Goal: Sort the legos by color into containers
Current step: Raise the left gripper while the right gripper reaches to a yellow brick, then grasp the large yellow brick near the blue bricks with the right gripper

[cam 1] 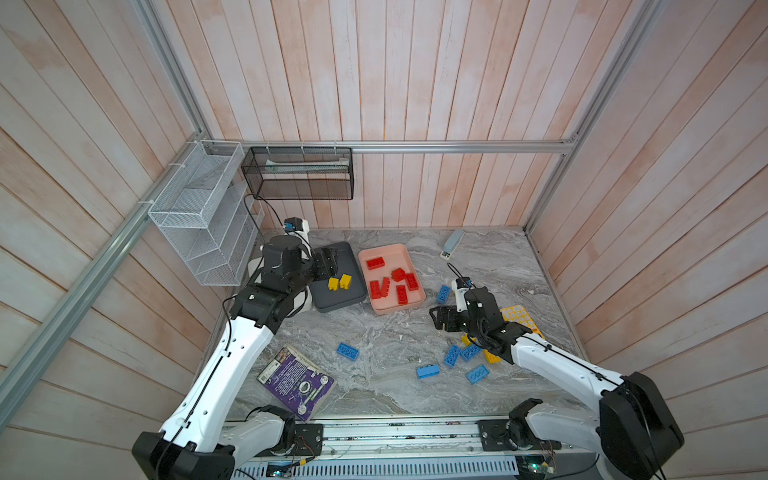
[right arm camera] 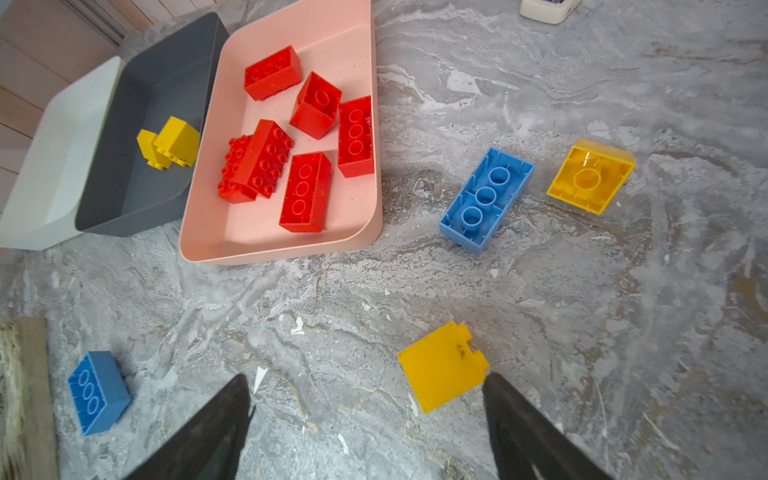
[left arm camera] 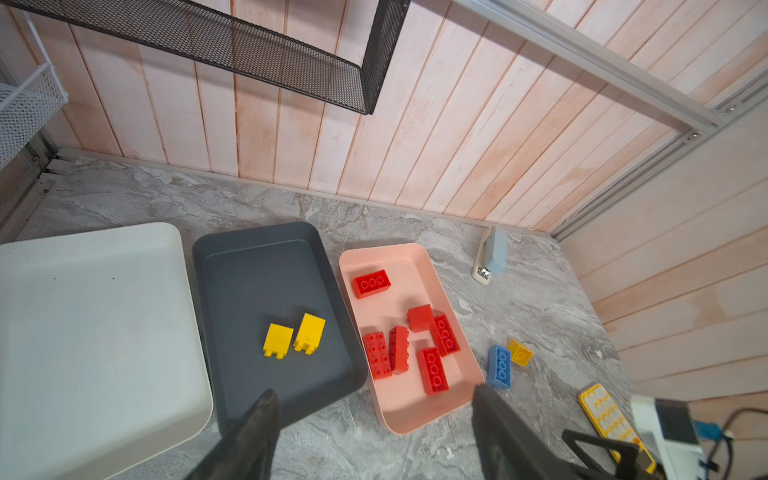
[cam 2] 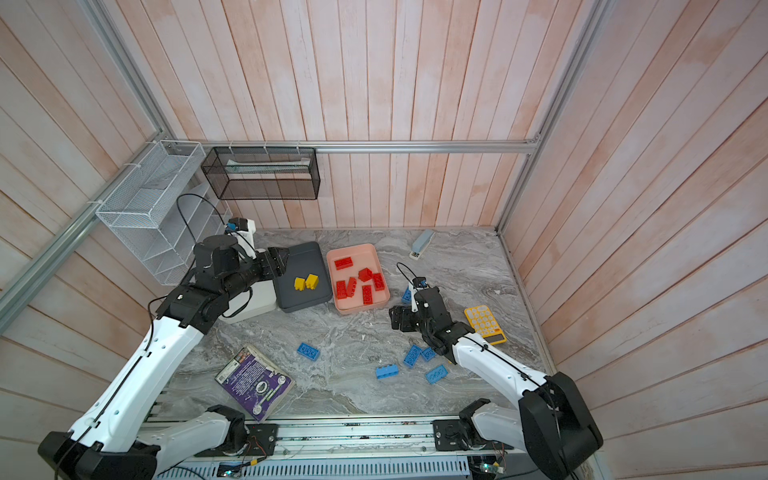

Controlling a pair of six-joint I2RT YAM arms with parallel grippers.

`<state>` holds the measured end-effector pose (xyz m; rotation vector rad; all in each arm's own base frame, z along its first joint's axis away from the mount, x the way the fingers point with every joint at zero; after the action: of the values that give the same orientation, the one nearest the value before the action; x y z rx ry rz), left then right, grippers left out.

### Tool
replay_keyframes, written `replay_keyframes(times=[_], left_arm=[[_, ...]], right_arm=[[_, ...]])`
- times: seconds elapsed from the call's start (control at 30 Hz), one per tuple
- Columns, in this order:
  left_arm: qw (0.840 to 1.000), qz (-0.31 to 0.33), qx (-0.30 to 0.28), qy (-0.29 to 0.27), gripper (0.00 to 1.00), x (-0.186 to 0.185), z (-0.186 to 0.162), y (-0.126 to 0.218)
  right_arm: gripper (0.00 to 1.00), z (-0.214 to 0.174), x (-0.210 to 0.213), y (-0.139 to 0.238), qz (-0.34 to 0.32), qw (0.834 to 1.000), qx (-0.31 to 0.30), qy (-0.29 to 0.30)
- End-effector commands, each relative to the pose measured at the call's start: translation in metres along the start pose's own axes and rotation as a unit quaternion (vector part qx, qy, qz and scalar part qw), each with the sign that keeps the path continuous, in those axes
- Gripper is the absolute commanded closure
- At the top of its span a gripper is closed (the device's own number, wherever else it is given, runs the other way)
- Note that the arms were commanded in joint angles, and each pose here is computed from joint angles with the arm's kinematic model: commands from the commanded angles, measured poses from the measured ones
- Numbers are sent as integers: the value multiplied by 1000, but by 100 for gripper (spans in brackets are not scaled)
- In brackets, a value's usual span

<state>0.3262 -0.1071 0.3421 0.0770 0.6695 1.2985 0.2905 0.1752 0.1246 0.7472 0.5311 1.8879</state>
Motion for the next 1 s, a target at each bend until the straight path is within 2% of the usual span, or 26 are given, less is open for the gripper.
replay_keyframes(times=[0.0, 0.13, 0.27, 0.67, 0.73, 0.9, 0.97], left_arm=[[1000, -15, 18, -15, 25, 3, -20, 11], [999, -21, 18, -24, 25, 7, -33, 26], [999, -24, 26, -27, 24, 13, -50, 30], [998, -12, 61, -24, 24, 34, -92, 5], [998, -13, 62, -25, 24, 34, -93, 5], [998, -16, 59, -26, 24, 37, -94, 7], [998, -19, 61, -27, 24, 36, -96, 8]], right_arm=[[10, 2, -4, -8, -15, 999, 19, 27], [10, 3, -8, -24, -29, 998, 39, 34], [10, 1, -24, -42, -69, 996, 55, 33], [12, -26, -33, -78, -77, 989, 114, 59], [14, -31, -34, -78, -79, 987, 122, 60], [29, -43, -31, -80, -83, 984, 140, 71], [31, -47, -28, -79, -89, 982, 145, 79]])
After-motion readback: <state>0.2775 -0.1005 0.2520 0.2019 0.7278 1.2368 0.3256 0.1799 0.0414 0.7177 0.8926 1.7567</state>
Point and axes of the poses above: each gripper's point midway between its finger pads, its own y axis back along the fingers, its own x axis along the line the jaws close on, z = x × y, the point moved 2 cm from there along y, back along the fingers, and after that the axes turned 5 degrees about y, right-handed, at the moved point
